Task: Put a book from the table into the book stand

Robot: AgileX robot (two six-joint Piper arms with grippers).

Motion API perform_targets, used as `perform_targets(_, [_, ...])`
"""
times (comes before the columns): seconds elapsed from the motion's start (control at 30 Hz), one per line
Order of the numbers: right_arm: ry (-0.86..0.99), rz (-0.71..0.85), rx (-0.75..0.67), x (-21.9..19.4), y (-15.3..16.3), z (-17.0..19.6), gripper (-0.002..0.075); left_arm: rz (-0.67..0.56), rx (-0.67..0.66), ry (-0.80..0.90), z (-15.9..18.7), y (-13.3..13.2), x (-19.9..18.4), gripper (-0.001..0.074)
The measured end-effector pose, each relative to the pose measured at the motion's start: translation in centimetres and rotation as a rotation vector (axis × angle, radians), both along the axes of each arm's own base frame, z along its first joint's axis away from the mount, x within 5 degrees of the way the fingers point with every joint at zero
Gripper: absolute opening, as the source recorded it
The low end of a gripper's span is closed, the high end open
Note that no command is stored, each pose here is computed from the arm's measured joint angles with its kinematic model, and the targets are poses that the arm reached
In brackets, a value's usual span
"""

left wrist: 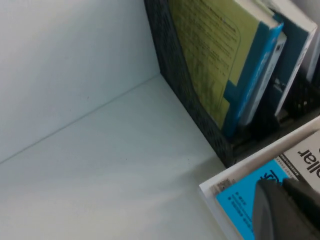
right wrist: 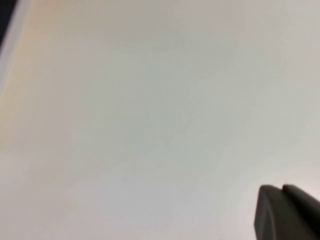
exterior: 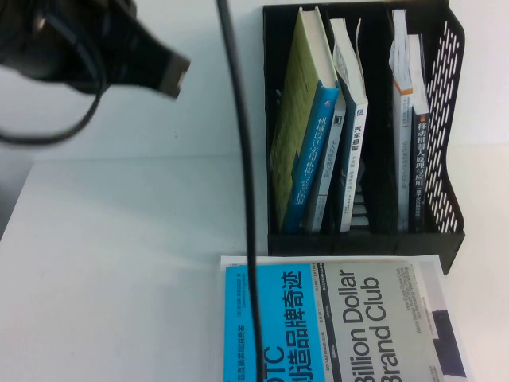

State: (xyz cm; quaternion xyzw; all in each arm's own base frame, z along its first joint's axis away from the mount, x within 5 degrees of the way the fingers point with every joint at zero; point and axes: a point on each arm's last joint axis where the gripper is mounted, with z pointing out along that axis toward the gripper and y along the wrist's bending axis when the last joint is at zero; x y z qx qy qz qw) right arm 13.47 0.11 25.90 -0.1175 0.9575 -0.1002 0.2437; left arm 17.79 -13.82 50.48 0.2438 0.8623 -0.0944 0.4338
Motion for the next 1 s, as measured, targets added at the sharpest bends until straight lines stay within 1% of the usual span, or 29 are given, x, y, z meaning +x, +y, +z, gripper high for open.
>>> perform_targets(0.07, [-0.072, -0.054, -0.022, 0.4, -0.4, 0.4, -0.0001, -0.009, -0.036, -0.035, -1.3, 0.8, -1.0, 0.0001])
perform_targets(0.13, [-0.163, -0.089, -0.009, 0.7, -0.6, 1.0, -0.0001, -0.024, -0.09, -0.09, -2.7, 1.7, -2.2, 0.0001])
perform_targets(0.23, [-0.321, -0.099, 0.064, 0.9, -0.3, 2.2, -0.0001, -0.054, -0.198, -0.198, -4.7, 2.8, -3.8, 0.0001])
perform_targets(0.37, [-0.518, -0.084, 0.183, -0.2, 0.1, 4.2, -0.0001, -0.073, -0.314, -0.276, -7.7, 4.2, -5.7, 0.0001])
perform_targets(0.5, [-0.656, -0.087, 0.292, -2.7, 0.2, 5.9, -0.0001, -0.092, -0.339, -0.283, -11.2, 4.4, -6.3, 0.0001])
perform_targets(0.63, [-0.682, -0.088, 0.377, -5.7, 0.2, 6.3, -0.0001, -0.098, -0.326, -0.247, -13.9, 4.1, -6.1, 0.0001])
perform_targets(0.7, [-0.667, -0.046, 0.395, -7.3, 0.4, 6.2, -0.0001, -0.103, -0.323, -0.243, -14.7, 4.0, -6.0, 0.0])
perform_targets(0.83, [-0.668, 0.041, 0.419, -9.4, 0.8, 5.4, -0.0001, -0.111, -0.335, -0.256, -14.9, 3.8, -6.0, 0.0])
perform_targets(1.0, [-0.636, 0.058, 0.443, -9.6, 1.0, 2.2, -0.0001, -0.112, -0.343, -0.263, -14.7, 3.8, -6.0, 0.0])
